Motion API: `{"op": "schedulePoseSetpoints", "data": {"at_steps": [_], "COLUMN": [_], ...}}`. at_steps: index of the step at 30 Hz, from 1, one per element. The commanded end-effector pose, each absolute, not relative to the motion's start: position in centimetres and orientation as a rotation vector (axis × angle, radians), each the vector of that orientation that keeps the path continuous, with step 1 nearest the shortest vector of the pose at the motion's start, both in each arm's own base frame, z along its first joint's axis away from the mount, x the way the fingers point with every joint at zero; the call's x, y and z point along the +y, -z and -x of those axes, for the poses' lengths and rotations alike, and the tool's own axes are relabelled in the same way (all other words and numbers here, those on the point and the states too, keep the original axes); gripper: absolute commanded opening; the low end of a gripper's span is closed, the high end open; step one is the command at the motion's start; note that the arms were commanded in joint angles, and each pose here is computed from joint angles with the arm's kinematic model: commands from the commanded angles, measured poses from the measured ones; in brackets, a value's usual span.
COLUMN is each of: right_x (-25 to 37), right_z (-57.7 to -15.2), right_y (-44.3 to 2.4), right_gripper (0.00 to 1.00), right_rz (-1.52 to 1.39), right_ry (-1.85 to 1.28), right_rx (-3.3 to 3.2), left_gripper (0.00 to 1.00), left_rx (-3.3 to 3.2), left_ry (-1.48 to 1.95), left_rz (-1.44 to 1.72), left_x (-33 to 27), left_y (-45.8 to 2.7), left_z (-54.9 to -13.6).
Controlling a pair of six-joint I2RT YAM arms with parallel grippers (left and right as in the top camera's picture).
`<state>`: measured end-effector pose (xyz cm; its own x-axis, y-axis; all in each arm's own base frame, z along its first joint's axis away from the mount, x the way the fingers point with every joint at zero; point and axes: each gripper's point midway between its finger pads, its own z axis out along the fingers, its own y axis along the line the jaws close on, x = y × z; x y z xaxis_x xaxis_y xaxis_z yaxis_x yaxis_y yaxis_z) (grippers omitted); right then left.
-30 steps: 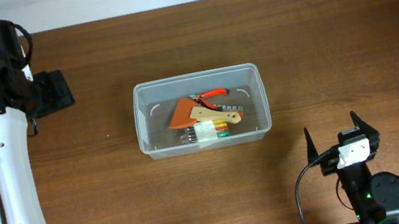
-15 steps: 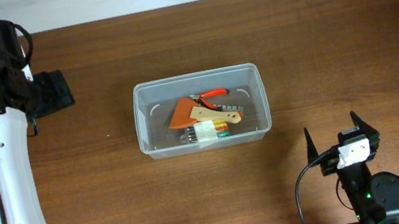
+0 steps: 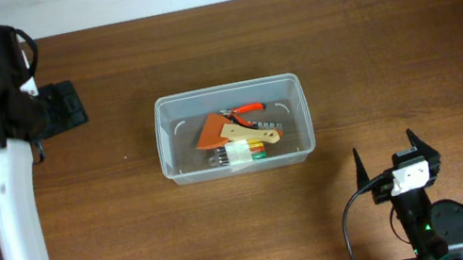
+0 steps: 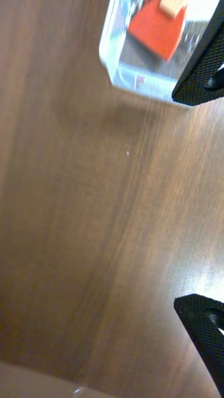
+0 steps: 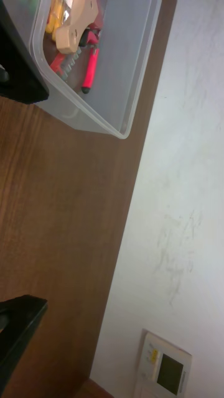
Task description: Pack container
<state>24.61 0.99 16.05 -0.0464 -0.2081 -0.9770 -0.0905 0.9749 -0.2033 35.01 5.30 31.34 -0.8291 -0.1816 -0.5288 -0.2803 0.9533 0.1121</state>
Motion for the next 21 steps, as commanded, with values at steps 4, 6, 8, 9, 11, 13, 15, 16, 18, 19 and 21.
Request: {"op": "schedulePoseSetpoints", "data": {"at_steps": [4,6,8,9,11,13,15,16,18,19,21], "right_x": [0.7,0.7,0.7,0.7,0.7,0.7,0.7,0.7,0.7,0.7,0.7], "right_z": [-24.6,-24.6,-24.6,-24.6,-24.6,-24.6,-24.6,-24.6,-24.6,-24.6,-24.6], "right_y": [-15.9,-15.9,-15.9,-15.9,-15.9,-15.9,-15.9,-15.9,-15.9,-15.9,-15.9], "right_gripper": [0.99,0.99,0.99,0.99,0.99,0.99,0.99,0.99,0.99,0.99,0.99], "right_rz": [0.217,0.217,0.216,0.217,0.217,0.217,0.217,0.216,0.217,0.217,0.217], "right_ry": [0.105,0.105,0.105,0.105,0.105,0.105,0.105,0.105,0.105,0.105,0.105], "right_rx": [1.624,1.624,1.624,1.624,1.624,1.624,1.624,1.624,1.624,1.624,1.624], "left_gripper": [0.99,0.99,0.99,0.99,0.99,0.99,0.99,0.99,0.99,0.99,0.99], "left_rx": [2.398,2.403,2.428,2.447,2.464,2.448,2.388,2.334,2.216,2.157,2.025], "left_ry": [-0.198,-0.192,-0.194,-0.198,-0.202,-0.178,-0.115,-0.077,-0.018,0.004,0.046], "left_rz": [0.23,0.209,0.201,0.199,0.197,0.192,0.179,0.17,0.155,0.149,0.135], "left_x": [2.8,2.3,2.3,2.3,2.4,2.2,1.5,1.1,0.5,0.3,-0.1], "left_y": [-36.8,-36.4,-35.0,-34.0,-32.1,-30.3,-29.1,-28.7,-28.4,-28.5,-28.6], "left_z": [-30.4,-29.0,-27.3,-26.3,-24.7,-23.6,-23.4,-23.7,-24.4,-24.6,-25.0]}}
